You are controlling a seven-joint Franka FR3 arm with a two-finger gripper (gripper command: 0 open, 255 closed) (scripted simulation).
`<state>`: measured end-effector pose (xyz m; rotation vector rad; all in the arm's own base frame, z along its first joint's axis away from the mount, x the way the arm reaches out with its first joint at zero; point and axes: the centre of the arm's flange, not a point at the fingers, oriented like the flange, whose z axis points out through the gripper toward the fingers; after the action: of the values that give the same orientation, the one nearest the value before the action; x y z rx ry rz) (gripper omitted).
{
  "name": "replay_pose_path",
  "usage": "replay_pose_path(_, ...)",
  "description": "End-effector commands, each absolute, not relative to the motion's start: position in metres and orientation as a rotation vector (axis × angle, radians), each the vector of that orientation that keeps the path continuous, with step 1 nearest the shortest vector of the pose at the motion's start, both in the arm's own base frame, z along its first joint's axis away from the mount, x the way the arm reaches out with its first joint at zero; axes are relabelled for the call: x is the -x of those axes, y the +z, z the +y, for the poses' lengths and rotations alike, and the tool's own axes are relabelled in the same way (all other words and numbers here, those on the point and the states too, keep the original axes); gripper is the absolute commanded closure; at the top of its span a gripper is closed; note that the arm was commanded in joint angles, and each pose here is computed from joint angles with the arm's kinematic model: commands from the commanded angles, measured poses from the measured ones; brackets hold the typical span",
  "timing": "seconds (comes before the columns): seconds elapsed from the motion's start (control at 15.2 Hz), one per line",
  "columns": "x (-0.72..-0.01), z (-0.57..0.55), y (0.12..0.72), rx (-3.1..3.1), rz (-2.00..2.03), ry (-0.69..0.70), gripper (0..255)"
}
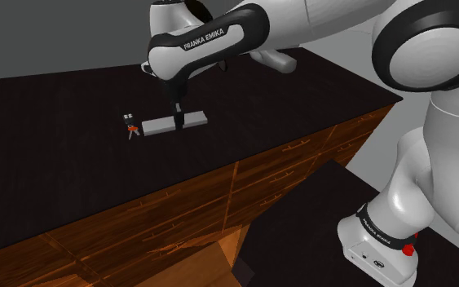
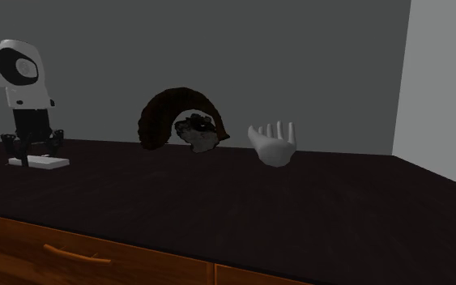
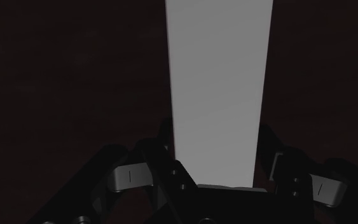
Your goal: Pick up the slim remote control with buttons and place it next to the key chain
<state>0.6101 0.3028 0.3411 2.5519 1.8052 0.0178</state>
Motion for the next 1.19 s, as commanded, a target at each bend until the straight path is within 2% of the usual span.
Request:
replay_pose_path(0.0, -0.611, 0.303, 0.339, -2.552, 1.805, 0.02, 255)
replay_pose_path(0.33, -0.611, 0.303, 0.339, -2.552, 1.805, 0.02, 255)
replay_pose_path(0.4, -0.611, 0.303, 0.339, -2.552, 1.805, 0.02, 0)
replay_pose_path(0.73, -0.611, 0.303, 0.339, -2.552, 1.805, 0.02, 0)
replay_pose_path(0.99, -0.61, 0.303, 0.389, -2.552, 1.805, 0.02, 0)
replay_pose_path(1.12, -0.61, 0.303, 0.389, -2.552, 1.805, 0.02, 0)
